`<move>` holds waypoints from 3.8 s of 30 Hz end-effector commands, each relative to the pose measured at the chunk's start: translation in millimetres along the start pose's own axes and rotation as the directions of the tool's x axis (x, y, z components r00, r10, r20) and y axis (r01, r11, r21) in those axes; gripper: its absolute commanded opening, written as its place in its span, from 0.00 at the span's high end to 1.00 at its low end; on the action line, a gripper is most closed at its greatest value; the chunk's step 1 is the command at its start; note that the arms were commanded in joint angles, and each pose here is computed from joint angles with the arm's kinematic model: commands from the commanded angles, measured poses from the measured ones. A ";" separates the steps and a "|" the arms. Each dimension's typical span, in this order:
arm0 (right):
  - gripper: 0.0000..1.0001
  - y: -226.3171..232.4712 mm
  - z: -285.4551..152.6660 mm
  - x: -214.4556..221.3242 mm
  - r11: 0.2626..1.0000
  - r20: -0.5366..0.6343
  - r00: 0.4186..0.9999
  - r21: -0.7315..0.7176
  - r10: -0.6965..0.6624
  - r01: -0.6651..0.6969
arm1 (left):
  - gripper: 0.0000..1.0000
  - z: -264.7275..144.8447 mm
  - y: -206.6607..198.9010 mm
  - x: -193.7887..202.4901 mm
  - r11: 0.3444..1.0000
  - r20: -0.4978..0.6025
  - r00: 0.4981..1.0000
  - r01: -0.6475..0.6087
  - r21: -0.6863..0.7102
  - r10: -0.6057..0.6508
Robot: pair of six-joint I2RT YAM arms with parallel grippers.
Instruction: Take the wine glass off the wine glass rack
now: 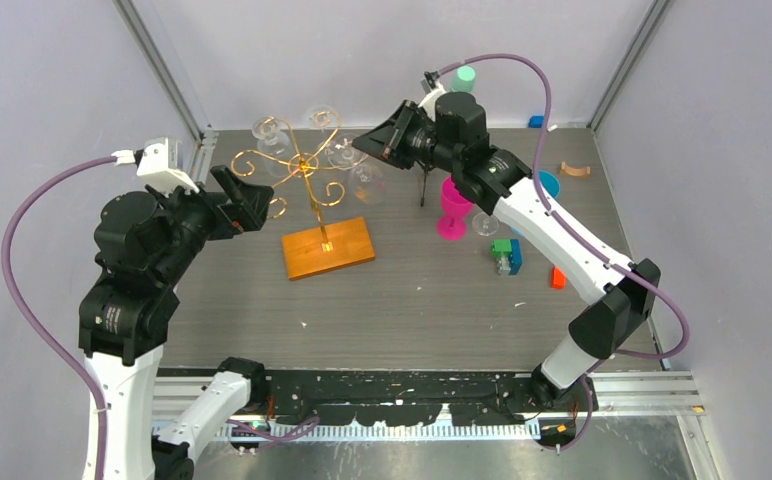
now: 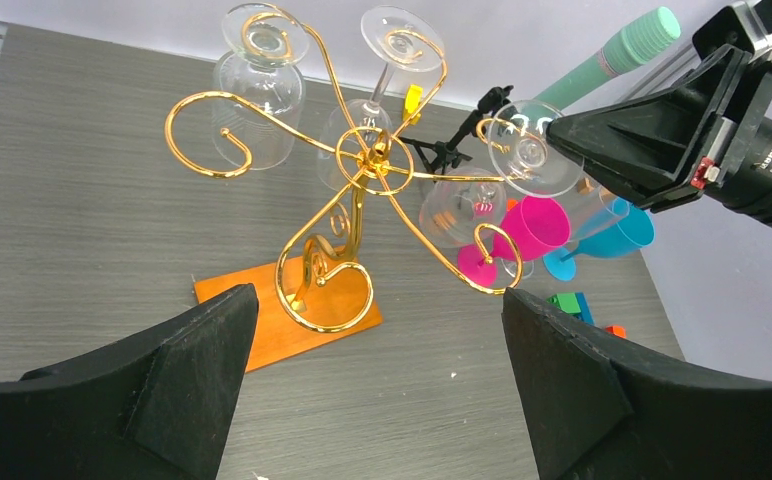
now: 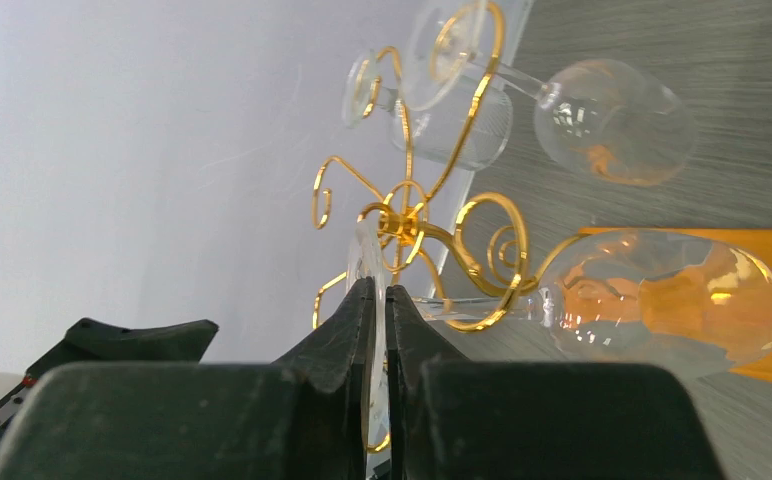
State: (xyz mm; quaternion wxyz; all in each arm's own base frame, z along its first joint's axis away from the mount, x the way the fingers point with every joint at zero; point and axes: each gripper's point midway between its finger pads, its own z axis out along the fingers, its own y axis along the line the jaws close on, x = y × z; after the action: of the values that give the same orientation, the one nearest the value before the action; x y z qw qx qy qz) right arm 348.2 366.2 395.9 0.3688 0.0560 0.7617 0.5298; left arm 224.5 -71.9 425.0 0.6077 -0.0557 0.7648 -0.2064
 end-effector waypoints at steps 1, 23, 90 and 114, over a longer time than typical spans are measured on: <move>1.00 51.1 -3.4 -15.0 0.982 0.046 0.999 -0.187 -0.025 0.033 | 0.05 -2.8 -0.5 -4.3 1.000 0.021 1.000 -0.013 0.003 0.013; 1.00 47.4 27.0 -57.7 0.981 0.239 0.963 -0.123 -0.120 0.153 | 0.05 0.0 -7.9 -3.4 0.999 0.013 1.000 -0.005 0.044 0.005; 1.00 49.4 -169.5 4.3 0.841 0.092 0.841 -0.156 0.534 -0.517 | 0.37 68.0 -212.7 96.1 0.453 0.035 0.998 -0.054 0.890 0.049; 0.99 46.6 -163.5 0.2 0.837 0.111 0.832 -0.156 0.543 -0.525 | 1.00 70.5 -224.2 105.8 0.398 -0.056 0.995 0.019 0.917 0.083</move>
State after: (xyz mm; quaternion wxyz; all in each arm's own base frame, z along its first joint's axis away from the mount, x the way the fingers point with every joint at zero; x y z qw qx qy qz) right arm 243.2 256.3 423.5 0.2607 0.3208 0.6863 0.5984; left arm 226.7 -329.2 378.4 0.4859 0.3122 0.5775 -0.5771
